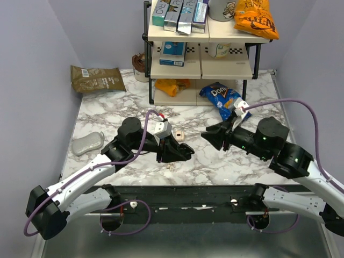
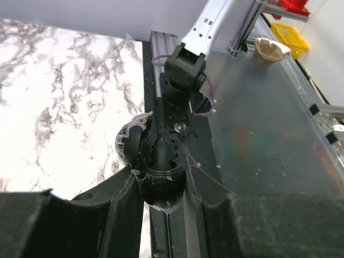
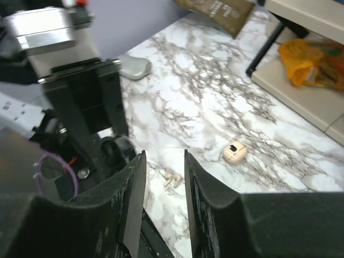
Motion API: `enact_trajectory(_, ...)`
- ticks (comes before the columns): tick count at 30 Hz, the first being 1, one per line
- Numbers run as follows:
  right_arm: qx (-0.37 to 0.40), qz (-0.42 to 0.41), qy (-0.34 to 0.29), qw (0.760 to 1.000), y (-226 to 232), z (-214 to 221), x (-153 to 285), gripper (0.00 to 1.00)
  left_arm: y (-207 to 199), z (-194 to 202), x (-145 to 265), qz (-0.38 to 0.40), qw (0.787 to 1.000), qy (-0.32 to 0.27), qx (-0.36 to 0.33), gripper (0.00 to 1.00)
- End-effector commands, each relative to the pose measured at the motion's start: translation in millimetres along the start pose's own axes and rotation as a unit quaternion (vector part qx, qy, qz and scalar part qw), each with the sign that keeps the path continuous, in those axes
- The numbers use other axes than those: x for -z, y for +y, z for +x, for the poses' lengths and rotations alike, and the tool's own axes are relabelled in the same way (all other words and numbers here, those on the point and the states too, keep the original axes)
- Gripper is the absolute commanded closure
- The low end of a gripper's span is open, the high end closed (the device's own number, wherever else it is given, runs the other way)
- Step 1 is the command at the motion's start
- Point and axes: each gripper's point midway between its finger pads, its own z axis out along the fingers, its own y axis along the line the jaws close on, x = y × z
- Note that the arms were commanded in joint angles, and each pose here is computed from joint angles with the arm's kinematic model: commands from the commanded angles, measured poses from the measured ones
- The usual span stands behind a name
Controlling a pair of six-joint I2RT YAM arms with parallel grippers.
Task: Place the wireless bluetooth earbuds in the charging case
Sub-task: Place the earbud in the charging case, then close the charging case.
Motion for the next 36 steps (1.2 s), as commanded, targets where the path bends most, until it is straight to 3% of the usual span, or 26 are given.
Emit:
enact_trajectory(1,-0.034,0.071,0.048,0.996,-23,32,-24,0.58,4,-26,0,-0.024,0.997,-0.062,-0.030,1.00)
enact_trajectory(28,-0.026,-0.047,0.085,0.995,16,48,-40,0.60,11,-32,1,-0.049,0.996,-0.069,-0.039,1.00)
enact_trajectory(31,-0.033,-0.020,0.080,0.996,7,47,-38,0.60,14,-33,1,-0.055,0.995,-0.070,-0.039,1.00)
enact_trajectory(33,-0.046,0.057,0.068,0.995,-18,48,-34,0.55,23,-31,2,-0.079,0.994,-0.070,-0.029,1.00)
enact_trajectory(36,-0.067,0.154,0.036,0.985,-52,44,-20,0.48,63,-22,10,-0.191,0.979,-0.072,0.013,1.00)
